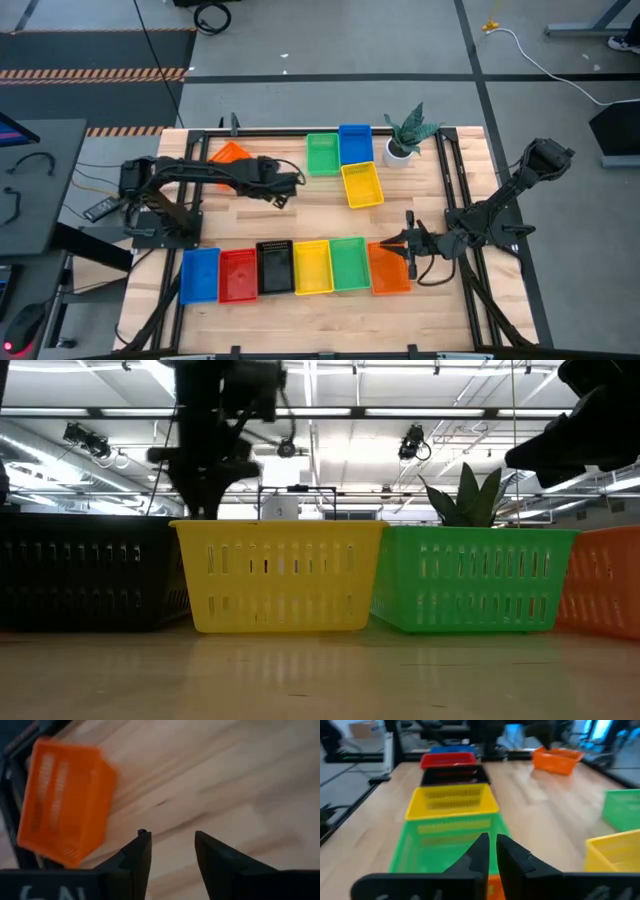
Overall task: Stack baskets by color
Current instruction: Stack the top orange bin on top of the orange bin
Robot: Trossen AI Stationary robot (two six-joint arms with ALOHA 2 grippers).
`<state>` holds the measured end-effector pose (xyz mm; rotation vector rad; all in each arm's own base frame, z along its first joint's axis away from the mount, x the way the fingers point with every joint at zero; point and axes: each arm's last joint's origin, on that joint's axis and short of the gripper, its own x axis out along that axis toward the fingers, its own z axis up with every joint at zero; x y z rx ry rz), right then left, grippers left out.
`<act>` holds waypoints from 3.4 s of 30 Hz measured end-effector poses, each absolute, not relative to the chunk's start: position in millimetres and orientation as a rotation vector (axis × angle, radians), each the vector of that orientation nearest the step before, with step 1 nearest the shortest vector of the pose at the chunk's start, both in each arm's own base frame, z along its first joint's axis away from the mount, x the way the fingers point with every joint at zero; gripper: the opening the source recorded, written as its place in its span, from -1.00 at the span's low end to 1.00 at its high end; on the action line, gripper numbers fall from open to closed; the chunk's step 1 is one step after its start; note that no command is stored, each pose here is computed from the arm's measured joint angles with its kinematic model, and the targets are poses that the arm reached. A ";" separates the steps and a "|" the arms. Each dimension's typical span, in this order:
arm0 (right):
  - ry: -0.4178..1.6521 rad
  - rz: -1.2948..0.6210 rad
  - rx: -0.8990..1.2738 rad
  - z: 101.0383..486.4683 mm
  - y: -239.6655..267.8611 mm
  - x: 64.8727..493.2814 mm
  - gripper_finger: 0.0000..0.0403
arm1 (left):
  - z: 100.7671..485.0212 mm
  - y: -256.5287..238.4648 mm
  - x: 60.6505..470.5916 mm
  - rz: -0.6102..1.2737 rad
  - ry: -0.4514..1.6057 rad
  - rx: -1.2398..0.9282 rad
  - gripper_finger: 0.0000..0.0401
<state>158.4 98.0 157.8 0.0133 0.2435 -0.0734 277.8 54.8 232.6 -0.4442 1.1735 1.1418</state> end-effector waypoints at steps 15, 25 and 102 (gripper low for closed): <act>0.296 0.129 0.035 155.6 103.8 157.7 -0.94 | 162.8 91.0 192.5 1.377 1.241 -0.648 0.12; 0.289 0.464 0.137 170.2 113.4 145.3 -0.95 | 158.1 90.4 190.5 1.357 1.257 -0.591 -0.27; 0.200 0.510 -0.153 256.4 117.9 123.0 -0.95 | 257.9 -101.2 405.5 -0.129 0.964 0.808 -0.93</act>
